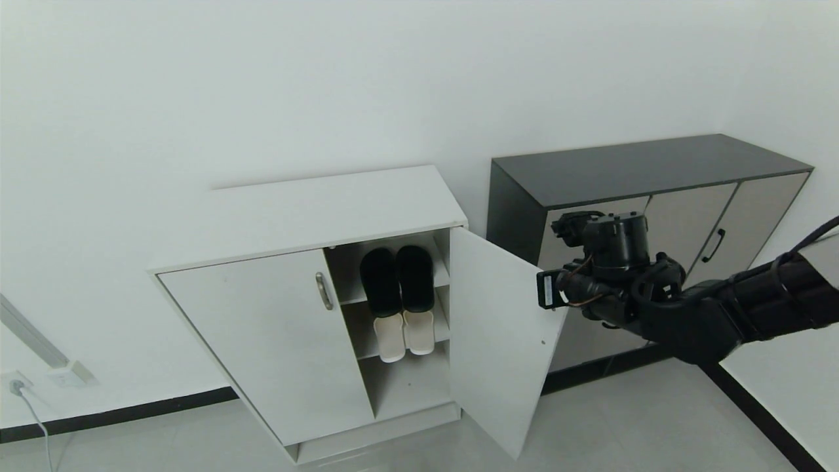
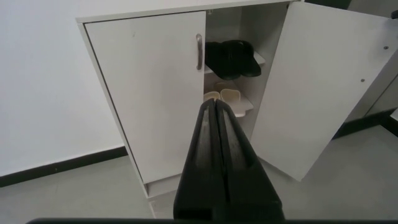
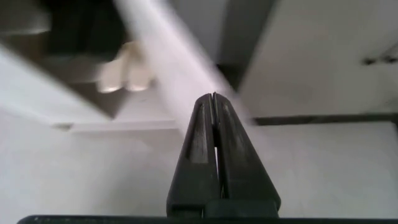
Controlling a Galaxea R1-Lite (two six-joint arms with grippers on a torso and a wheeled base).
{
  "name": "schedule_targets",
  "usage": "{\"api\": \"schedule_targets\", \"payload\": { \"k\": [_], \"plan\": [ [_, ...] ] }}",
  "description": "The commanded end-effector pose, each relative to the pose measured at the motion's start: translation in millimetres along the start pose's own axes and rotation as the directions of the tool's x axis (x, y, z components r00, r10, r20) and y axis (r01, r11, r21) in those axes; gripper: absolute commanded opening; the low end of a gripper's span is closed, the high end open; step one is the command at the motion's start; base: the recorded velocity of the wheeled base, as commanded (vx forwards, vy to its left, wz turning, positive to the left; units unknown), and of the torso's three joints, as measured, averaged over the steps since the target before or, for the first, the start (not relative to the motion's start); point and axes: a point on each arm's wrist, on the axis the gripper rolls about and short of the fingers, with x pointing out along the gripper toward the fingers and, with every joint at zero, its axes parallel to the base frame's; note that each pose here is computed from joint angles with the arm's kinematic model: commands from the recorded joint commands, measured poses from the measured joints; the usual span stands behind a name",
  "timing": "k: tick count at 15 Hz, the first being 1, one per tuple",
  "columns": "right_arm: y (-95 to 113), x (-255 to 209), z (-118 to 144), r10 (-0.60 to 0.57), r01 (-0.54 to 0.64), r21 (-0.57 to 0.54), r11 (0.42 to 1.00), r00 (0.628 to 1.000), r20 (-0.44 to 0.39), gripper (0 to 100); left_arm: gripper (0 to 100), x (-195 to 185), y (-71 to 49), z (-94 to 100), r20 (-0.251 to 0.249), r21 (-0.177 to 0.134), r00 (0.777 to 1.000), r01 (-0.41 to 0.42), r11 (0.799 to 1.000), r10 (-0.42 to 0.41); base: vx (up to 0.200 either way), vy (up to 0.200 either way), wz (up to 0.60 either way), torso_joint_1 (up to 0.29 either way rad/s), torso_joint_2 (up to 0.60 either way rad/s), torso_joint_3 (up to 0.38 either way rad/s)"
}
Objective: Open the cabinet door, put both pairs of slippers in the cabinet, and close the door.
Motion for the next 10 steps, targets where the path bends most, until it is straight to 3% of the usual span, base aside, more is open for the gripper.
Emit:
{"api": "schedule_targets", "payload": {
  "k": [1, 4, 7, 10],
  "plan": [
    [21, -22, -1, 0.062, -0.062, -0.010, 0.998, 0.998, 0.018, 0, 0, 0, 0.0, 0.0, 0.000, 0.000, 1.000, 0.000, 1.000, 0.000, 0.000, 0.000, 0.00, 0.000, 0.00, 0.000],
    [8, -15, 2, 0.027, -0.027, 0.009, 1.000, 0.999, 0.041, 0, 0, 0, 0.0, 0.0, 0.000, -0.001, 1.000, 0.000, 1.000, 0.000, 0.000, 0.000, 0.00, 0.000, 0.00, 0.000],
    [-14, 0, -2, -0.032, 0.031, 0.026, 0.999, 0.999, 0.022, 0, 0, 0, 0.0, 0.0, 0.000, -0.001, 1.000, 0.000, 1.000, 0.000, 0.000, 0.000, 0.00, 0.000, 0.00, 0.000],
    [-20, 12, -14, -0.029, 0.030, 0.026, 0.999, 0.999, -0.017, 0, 0, 0, 0.0, 0.0, -0.001, -0.001, 1.000, 0.000, 1.000, 0.000, 0.000, 0.000, 0.00, 0.000, 0.00, 0.000]
  ]
}}
